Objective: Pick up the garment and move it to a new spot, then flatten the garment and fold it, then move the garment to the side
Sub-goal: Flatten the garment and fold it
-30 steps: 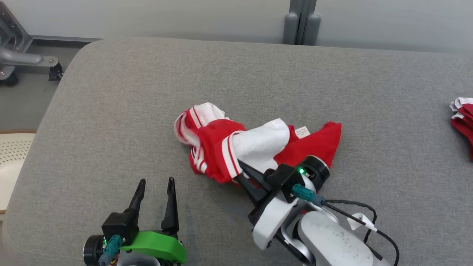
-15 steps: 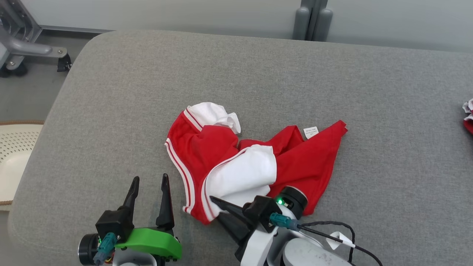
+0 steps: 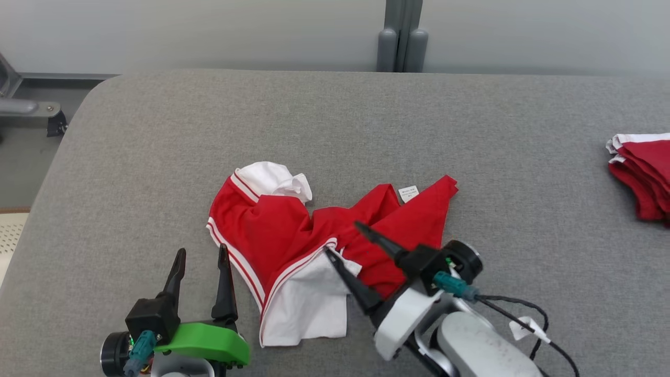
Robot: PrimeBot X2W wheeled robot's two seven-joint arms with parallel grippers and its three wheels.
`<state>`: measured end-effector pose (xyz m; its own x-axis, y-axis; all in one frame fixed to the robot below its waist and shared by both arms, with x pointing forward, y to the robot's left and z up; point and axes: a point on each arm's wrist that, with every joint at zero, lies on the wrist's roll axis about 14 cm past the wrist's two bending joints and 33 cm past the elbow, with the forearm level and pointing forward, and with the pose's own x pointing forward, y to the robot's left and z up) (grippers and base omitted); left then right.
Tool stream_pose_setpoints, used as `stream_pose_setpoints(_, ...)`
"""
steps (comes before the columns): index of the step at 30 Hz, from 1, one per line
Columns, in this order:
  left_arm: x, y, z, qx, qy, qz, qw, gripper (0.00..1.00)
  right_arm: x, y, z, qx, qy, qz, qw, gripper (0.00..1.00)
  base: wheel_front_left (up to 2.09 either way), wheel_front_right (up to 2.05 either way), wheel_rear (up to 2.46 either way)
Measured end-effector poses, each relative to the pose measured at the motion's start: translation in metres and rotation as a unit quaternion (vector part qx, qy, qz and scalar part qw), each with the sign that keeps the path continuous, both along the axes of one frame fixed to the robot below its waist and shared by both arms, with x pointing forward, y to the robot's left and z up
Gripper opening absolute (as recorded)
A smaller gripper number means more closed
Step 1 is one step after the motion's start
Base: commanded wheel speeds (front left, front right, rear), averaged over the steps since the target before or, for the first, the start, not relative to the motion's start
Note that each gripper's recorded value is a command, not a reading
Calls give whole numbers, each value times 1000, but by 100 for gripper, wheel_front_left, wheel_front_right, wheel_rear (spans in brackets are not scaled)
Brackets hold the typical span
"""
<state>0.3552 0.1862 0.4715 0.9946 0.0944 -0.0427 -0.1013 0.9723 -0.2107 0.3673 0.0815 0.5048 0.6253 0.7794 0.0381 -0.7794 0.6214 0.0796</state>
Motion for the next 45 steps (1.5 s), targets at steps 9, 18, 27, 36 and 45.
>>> stream_pose_setpoints(9,1,-8,7,0,-11,-15,1000,100,48,-78,-27,-143,-11,-91,985,100,0,0,0)
stream_pose_setpoints(18,-7,9,3,3,-3,13,1000,100,65,-80,-75,-257,40,-46,964,100,0,0,0)
stream_pose_setpoints(27,-20,33,-2,5,8,55,998,100,69,-67,-110,-309,85,2,947,0,0,0,0)
stream_pose_setpoints(36,-26,39,-1,6,8,65,998,100,125,-86,-73,-282,37,-62,957,0,0,0,0)
stream_pose_setpoints(45,-31,38,-2,4,8,67,998,100,156,-110,-45,-264,10,-119,957,0,0,0,0)
